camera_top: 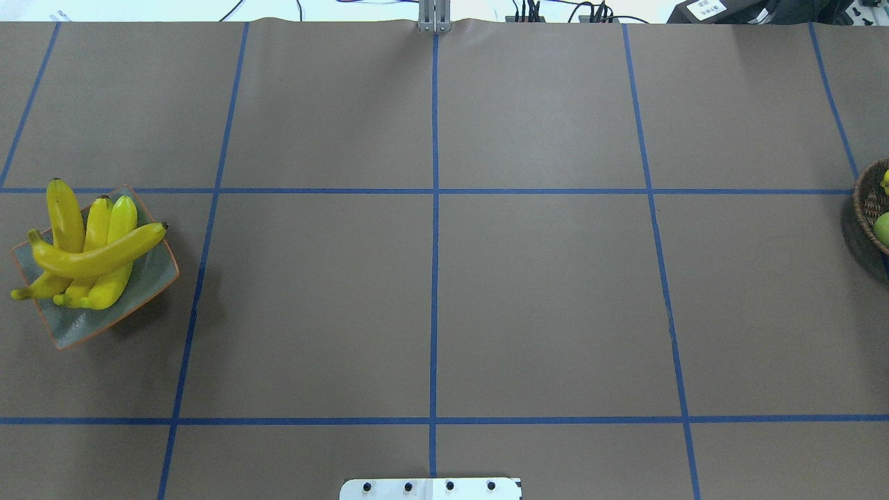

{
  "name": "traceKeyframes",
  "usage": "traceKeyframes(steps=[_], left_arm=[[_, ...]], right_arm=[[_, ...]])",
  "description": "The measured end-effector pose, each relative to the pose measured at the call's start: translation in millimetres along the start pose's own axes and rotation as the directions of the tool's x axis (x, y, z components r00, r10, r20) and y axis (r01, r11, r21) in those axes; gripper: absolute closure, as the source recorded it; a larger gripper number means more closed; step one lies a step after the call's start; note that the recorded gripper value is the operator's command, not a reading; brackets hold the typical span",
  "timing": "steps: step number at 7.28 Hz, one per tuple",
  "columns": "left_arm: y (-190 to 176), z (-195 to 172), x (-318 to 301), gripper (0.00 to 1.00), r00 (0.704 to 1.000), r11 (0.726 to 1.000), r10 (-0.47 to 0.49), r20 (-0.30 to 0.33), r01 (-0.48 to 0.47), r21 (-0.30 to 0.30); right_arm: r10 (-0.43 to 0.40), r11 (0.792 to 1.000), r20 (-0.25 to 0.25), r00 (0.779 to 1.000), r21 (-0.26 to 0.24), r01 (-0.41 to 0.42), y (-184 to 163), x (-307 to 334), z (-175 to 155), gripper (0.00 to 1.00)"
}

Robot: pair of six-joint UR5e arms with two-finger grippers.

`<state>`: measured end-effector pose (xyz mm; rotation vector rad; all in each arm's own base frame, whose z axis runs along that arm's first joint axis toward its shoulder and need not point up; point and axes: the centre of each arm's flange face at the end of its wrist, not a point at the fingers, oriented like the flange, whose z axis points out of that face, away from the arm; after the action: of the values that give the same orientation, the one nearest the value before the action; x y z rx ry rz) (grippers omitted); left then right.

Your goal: Transfer all bananas from basket to plate

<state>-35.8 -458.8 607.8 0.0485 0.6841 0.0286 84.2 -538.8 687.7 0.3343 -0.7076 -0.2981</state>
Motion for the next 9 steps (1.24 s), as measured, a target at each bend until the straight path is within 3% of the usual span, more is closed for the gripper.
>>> traceKeyframes(steps=[2,5,7,9], left_arm=[[11.4,0.9,-45.8,0.00,0.999,1.000,0.006,-0.037,-0.006,-0.002],[35.7,12.2,-65.6,0.00,0.997,1.000,-0.015,-0.070,0.014,-0.021],[43.8,12.7,-65.4,0.00,0.997,1.000,-0.009,-0.072,0.007,-0.021],[53.0,17.7,-68.8,0.00,0.998,0.999,-0.016,-0.068,0.013,-0.034]], right_arm=[[0.001,1.000,0.000,1.000,0.001,-0.001,-0.4,0.0,-0.3,0.00],[0.007,1.000,-0.003,1.000,-0.001,-0.007,1.1,0.1,-0.2,0.00],[0.051,0.999,-0.010,0.999,-0.009,-0.052,1.8,1.1,-3.0,0.00],[0.142,0.988,-0.020,0.990,-0.065,-0.143,-8.9,-5.7,-31.1,0.00]])
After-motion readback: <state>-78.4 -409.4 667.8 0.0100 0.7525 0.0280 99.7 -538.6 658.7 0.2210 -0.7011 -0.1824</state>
